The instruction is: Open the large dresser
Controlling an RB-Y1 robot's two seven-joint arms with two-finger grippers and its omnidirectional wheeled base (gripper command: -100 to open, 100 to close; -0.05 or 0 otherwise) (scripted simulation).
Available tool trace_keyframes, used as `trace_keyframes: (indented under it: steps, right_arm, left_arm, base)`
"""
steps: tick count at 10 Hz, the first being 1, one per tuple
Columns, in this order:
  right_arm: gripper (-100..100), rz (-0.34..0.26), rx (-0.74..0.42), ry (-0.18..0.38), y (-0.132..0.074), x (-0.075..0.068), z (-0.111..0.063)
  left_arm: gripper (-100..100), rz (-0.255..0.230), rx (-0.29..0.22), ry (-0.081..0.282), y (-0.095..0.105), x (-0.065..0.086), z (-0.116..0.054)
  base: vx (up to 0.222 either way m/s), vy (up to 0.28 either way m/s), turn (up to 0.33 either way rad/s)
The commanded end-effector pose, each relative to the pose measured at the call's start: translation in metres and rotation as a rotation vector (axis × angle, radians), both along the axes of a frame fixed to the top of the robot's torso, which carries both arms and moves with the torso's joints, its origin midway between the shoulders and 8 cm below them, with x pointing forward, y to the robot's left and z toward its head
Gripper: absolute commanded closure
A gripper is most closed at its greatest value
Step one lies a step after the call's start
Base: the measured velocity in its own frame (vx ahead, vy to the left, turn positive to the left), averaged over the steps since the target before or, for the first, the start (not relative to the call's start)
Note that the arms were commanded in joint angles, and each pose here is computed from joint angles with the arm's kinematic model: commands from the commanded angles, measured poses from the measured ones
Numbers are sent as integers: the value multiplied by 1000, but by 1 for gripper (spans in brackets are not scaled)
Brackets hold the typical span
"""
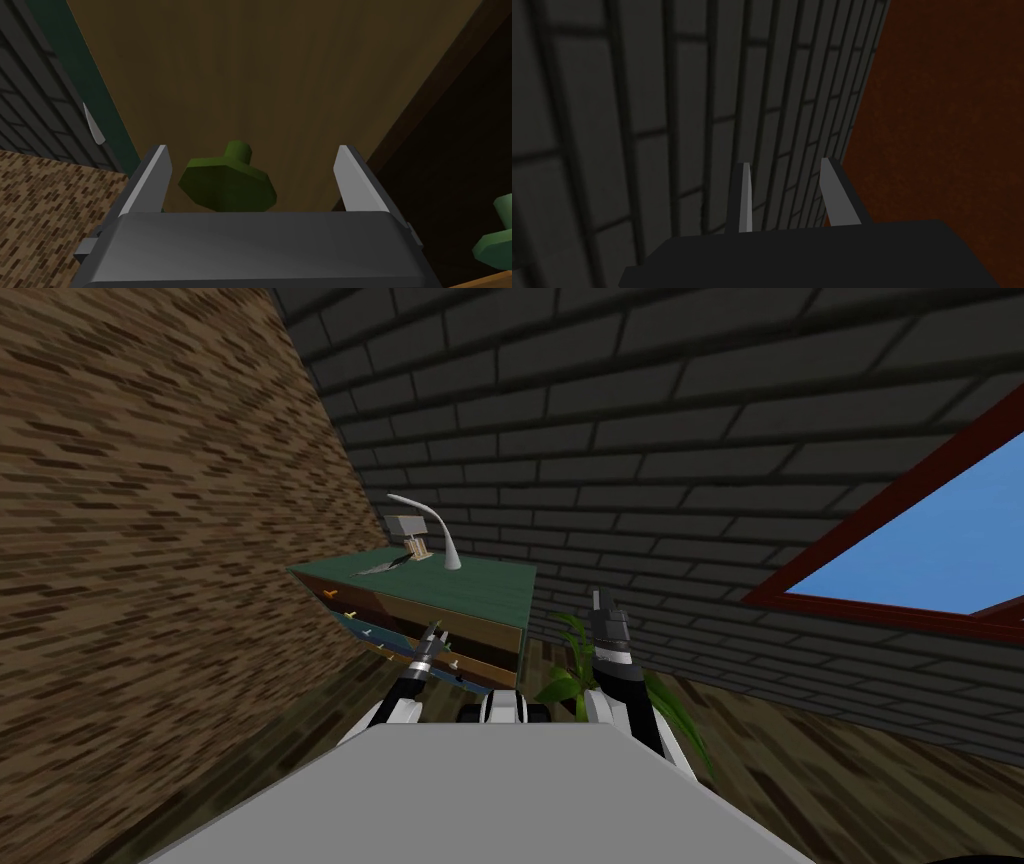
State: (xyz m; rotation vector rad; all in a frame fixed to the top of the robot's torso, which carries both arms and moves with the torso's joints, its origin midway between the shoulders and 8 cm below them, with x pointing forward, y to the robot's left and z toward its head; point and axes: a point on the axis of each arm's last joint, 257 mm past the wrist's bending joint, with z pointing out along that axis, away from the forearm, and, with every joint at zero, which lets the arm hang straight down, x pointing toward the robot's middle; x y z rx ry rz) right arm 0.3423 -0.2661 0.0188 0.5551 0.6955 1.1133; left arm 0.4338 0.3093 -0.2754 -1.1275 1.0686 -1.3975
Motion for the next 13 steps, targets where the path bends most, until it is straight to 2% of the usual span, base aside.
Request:
trace_keyframes:
  steps: [1,3,5,6,10,11,13]
  right_arm:
    - [0,0,0,0,0,0,0]
    - [0,0,0,0,0,0,0]
    - [0,0,0,0,0,0,0]
    - [0,0,0,0,0,0,0]
    - [0,0,0,0,0,0,0]
    - [0,0,0,0,0,0,0]
    - [0,0,0,0,0,0,0]
  left_arm:
    - [100,1,0,-12,-1,-1,1]
    - [100,-7,1,-11,1,-3,5]
    - [100,-15,1,9,3,-6,2]
    - [100,-15,2,-16,1,-3,10]
    - [100,-29,1,15,1,-17,0]
    - [100,-28,2,-6,2,-14,9]
    - [100,-36,2,9,1,-22,3]
  base:
    - [-34,22,13]
    - [-124,11,33]
    - [-168,54,18]
    - [-96,21,5]
    - [-186,48,37]
    - [-94,22,12]
    - [-133,46,27]
